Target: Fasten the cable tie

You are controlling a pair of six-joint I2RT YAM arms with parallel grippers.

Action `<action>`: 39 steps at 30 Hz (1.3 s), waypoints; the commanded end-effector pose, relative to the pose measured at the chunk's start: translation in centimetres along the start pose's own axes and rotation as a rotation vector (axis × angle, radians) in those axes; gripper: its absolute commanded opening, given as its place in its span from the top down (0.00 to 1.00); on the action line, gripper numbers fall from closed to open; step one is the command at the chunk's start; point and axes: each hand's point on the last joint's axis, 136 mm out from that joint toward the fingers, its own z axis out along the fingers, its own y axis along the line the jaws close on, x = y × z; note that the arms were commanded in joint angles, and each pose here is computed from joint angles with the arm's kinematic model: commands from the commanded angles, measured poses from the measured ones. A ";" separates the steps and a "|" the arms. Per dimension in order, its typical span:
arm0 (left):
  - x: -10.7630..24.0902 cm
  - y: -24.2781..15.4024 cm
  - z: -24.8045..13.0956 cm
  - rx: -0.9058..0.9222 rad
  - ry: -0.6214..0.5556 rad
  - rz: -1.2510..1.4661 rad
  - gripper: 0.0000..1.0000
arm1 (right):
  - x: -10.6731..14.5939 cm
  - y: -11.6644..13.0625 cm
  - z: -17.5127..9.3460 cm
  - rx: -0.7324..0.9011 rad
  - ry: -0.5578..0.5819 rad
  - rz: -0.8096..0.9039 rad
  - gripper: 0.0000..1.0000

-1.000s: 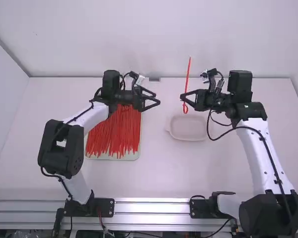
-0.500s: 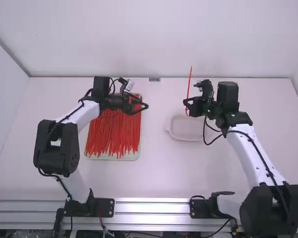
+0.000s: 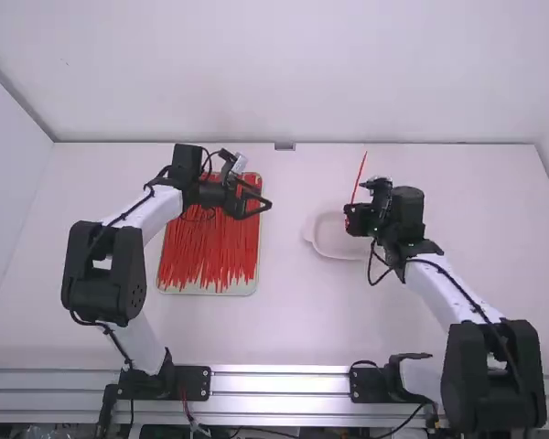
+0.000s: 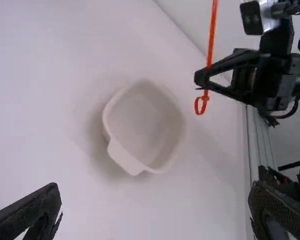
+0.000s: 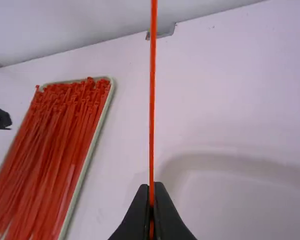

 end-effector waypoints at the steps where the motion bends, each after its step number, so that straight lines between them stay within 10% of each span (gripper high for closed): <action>1: -0.4 -0.5 0.0 0.016 -0.006 0.030 0.01 | 1.4 -1.7 1.4 0.085 0.027 0.014 1.00; 17: -0.3 -0.5 0.0 0.017 -0.002 0.024 0.01 | 6.5 -4.3 5.5 0.116 0.159 0.071 0.91; 18: -0.3 -0.5 0.0 0.017 -0.002 0.024 0.01 | 6.5 -4.4 5.5 0.117 0.158 0.068 0.01; 39: 0.0 -0.1 -1.1 -0.122 0.059 -0.020 0.01 | 4.5 -1.7 0.5 0.118 0.150 0.063 0.01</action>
